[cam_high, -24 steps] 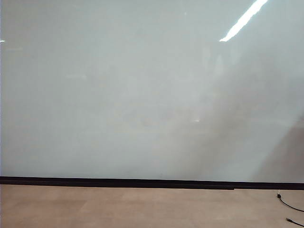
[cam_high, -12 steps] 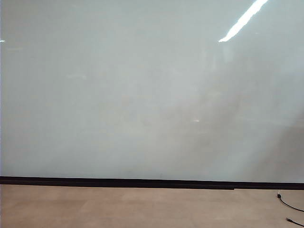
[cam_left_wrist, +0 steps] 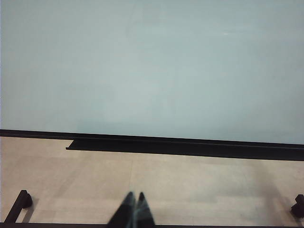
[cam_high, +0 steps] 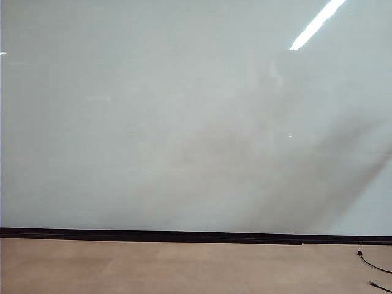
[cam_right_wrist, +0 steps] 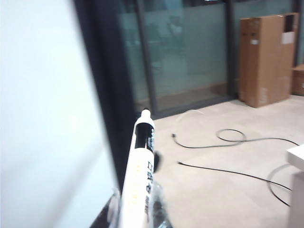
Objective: Pick up the pen on the shelf to the right of the whiteboard and write the letter Z.
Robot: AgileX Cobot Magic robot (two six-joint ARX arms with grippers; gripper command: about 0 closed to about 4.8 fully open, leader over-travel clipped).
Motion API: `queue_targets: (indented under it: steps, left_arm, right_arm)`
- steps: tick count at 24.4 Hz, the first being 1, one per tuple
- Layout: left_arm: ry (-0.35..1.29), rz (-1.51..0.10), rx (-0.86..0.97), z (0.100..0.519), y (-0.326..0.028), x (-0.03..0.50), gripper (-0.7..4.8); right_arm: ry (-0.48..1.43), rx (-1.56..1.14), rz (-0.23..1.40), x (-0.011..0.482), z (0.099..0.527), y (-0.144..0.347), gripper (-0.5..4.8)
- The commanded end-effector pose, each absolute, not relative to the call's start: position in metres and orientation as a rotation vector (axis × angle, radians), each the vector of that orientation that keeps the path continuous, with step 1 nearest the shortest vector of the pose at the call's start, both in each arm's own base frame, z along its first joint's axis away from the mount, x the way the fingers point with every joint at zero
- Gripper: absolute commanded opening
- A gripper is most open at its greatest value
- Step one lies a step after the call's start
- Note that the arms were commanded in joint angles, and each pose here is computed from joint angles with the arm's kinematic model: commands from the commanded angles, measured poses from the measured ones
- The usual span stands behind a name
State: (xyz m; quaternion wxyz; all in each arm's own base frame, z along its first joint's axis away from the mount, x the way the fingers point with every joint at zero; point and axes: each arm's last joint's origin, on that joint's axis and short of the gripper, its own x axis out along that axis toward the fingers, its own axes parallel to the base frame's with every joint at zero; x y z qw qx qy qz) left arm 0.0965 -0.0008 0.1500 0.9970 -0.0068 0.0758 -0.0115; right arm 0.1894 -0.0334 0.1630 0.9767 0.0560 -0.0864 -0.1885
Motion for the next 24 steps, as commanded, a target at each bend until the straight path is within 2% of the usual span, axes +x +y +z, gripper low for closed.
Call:
queue_targets:
  steps: [1,9,15,21,24]
  left_arm:
    - [0.138,-0.024,-0.009,0.152,-0.001,0.097,-0.05]
    - [0.139,-0.024,-0.009,0.152,-0.001,0.097,-0.04]
    - [0.139,-0.024,-0.009,0.152,-0.001,0.097,-0.05]
    - [0.139,-0.024,-0.009,0.152,-0.001,0.097,-0.05]
    - [0.139,-0.024,-0.009,0.152,-0.001,0.097,-0.05]
  right_arm:
    - [-0.2,0.102,-0.275,0.181,0.166,-0.012,-0.09]
    - [-0.218,0.026,0.153,0.169,0.173,0.055,-0.09]
    - [-0.097,-0.022,0.523,0.197,0.191,0.085,-0.09]
    - [-0.101,-0.125,0.722,0.226,0.228,0.103,-0.09]
    - [-0.083,-0.128,0.769,0.24,0.232,0.11,-0.09]
